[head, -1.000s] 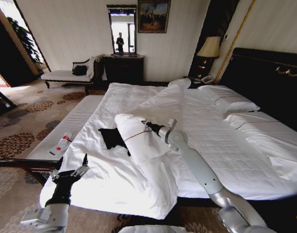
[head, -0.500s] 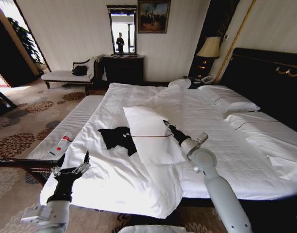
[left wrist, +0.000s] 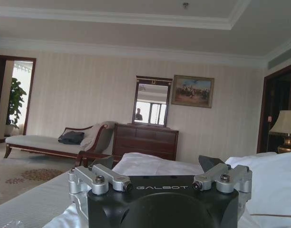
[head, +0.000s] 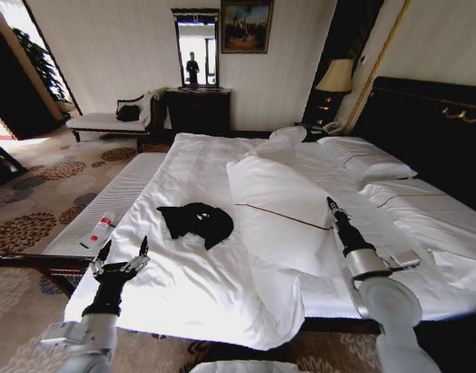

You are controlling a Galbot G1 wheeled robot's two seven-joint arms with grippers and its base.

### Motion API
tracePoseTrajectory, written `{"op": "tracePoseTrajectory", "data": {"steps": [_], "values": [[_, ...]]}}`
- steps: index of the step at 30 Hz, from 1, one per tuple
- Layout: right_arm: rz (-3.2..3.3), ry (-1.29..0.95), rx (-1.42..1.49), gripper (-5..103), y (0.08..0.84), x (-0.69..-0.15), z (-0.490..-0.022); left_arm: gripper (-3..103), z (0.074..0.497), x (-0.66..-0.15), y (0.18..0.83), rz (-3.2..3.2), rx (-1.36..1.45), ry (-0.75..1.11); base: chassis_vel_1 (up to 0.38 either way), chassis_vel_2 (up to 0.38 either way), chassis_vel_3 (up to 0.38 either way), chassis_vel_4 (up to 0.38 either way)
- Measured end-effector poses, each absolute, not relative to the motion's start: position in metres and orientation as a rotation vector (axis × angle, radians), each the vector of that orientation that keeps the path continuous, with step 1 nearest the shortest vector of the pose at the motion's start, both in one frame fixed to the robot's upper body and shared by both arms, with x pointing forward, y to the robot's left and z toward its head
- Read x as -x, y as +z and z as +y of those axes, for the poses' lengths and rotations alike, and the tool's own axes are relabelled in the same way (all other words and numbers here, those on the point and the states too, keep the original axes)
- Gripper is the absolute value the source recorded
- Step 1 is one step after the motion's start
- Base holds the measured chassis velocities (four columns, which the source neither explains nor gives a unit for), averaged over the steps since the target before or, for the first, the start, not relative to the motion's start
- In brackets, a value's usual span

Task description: Fold the clothes on the bed.

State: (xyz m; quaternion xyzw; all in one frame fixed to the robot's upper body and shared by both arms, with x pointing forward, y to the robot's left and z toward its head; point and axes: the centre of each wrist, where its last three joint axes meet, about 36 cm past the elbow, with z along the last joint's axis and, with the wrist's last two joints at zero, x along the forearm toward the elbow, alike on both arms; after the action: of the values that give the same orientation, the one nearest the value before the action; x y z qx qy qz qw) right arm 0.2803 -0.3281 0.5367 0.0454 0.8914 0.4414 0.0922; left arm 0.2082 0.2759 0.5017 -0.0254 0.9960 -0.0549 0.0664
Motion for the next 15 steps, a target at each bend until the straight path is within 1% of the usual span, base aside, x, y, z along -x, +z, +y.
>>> {"op": "tracePoseTrajectory", "data": {"steps": [5,12,14,15], "values": [[2.65,1.181,-0.257,0,0.546,-0.256,-0.335,100,0.277,-0.215,0.501,2.993,0.037,-0.199,0.0,0.0,0.0,0.0],[2.669,1.096,-0.431,0,0.561,-0.226,-0.346,100,0.28,-0.226,0.5,2.976,-0.015,-0.225,0.0,0.0,0.0,0.0],[2.69,1.021,-0.554,0,0.567,-0.211,-0.355,100,0.279,-0.233,0.5,2.963,-0.045,-0.229,0.0,0.0,0.0,0.0],[2.69,1.021,-0.554,0,0.567,-0.211,-0.355,100,0.279,-0.233,0.5,2.963,-0.045,-0.229,0.0,0.0,0.0,0.0]]}}
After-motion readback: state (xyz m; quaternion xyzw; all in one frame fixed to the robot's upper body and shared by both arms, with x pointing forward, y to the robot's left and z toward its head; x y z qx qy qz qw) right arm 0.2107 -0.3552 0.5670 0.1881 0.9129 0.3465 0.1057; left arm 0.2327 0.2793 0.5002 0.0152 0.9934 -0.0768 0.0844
